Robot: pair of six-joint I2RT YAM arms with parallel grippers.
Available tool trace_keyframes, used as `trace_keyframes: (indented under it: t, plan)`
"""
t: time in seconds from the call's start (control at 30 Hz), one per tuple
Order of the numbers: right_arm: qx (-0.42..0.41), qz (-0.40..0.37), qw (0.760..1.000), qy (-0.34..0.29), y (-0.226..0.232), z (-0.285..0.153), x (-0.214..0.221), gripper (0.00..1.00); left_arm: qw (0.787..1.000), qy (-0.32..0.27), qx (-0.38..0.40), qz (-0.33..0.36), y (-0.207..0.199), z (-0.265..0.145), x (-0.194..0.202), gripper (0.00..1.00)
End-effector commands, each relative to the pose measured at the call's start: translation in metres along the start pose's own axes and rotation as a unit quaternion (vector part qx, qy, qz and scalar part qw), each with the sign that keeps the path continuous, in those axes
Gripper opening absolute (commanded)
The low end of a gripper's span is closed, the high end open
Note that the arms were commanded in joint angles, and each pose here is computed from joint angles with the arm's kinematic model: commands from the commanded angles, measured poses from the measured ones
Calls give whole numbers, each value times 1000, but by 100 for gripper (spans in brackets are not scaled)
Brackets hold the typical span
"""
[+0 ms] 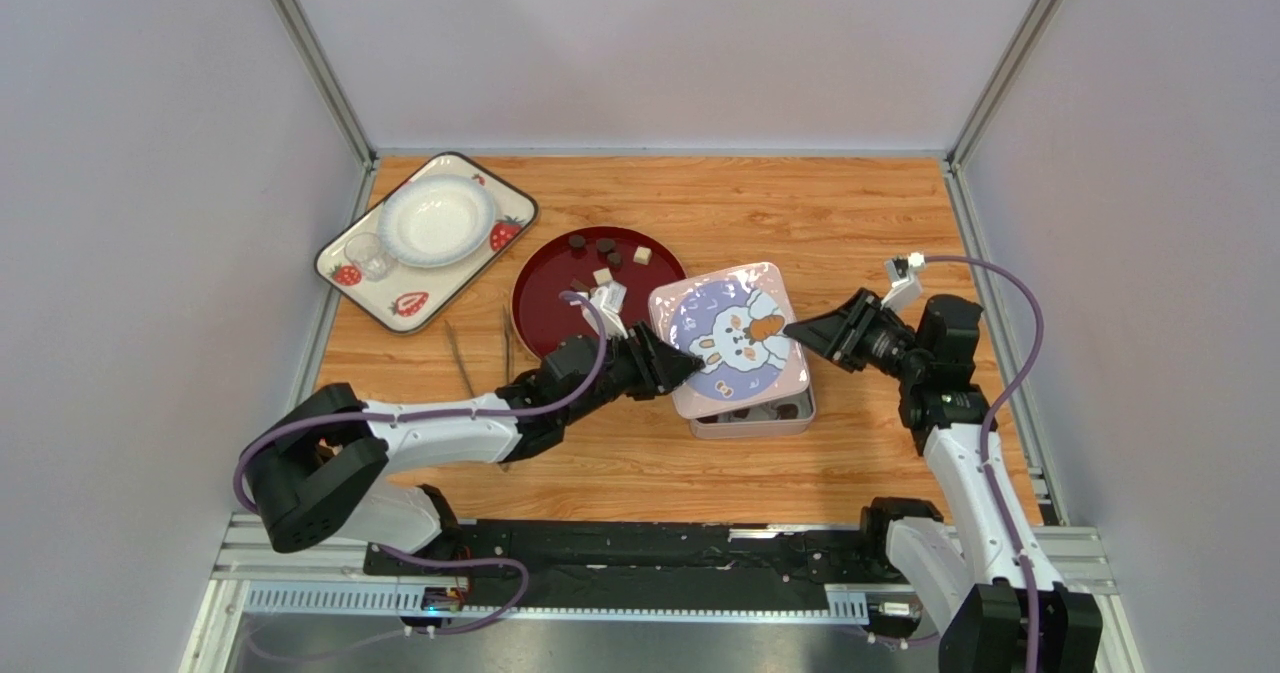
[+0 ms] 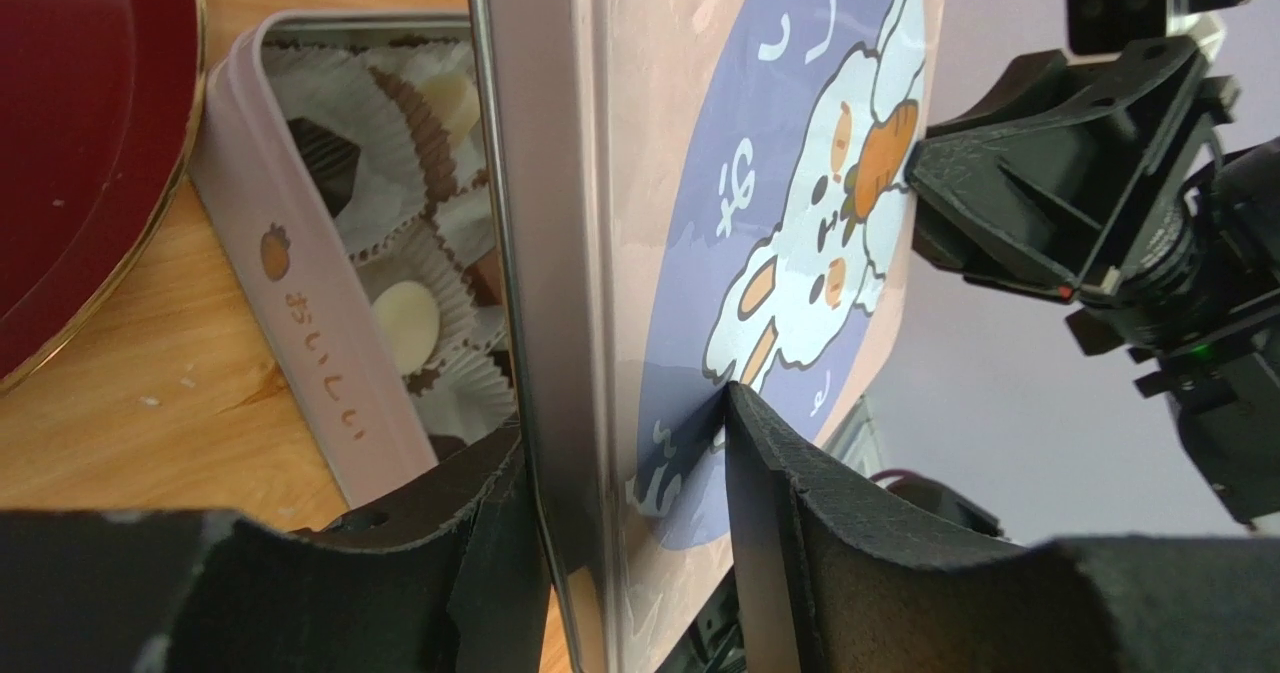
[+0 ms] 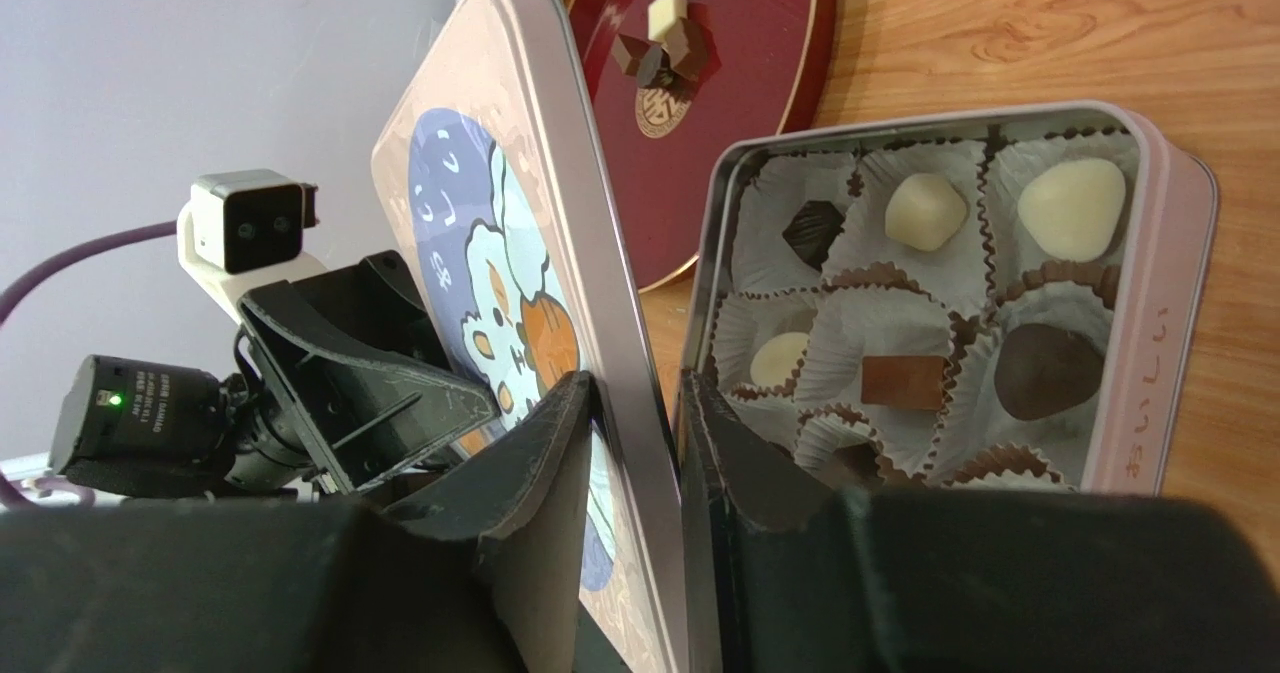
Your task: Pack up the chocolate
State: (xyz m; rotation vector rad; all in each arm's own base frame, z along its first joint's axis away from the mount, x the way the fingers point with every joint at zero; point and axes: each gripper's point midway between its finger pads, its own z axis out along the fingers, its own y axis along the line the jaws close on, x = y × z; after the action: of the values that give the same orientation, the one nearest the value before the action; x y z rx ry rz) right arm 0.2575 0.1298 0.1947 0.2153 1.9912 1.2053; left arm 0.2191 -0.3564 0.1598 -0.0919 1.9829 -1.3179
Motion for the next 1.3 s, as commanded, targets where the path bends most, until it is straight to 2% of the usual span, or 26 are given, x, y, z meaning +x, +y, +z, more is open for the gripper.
trace_keyframes:
  t: [0.0, 0.2, 0.33, 0.5, 0.87, 1.27]
  plan:
    - [-25, -20, 999, 24, 5, 0, 11, 20, 999, 38, -12, 38, -2, 7, 11, 50]
    - [10, -10, 1000, 23, -13, 4, 14, 20, 996, 63, -35, 45, -4, 19, 13, 51]
    - [46, -1, 999, 29, -27, 3, 18, 20, 994, 92, -47, 43, -8, 28, 18, 58]
    - [84, -9, 996, 27, -40, -1, 19, 22, 988, 127, -76, 36, 4, 30, 32, 60]
    - [78, 6, 996, 41, -50, 6, 29, 23, 973, 156, -163, 49, 37, 25, 42, 70]
    - [99, 12, 994, 36, -63, 5, 34, 23, 956, 191, -210, 69, 51, 27, 45, 80]
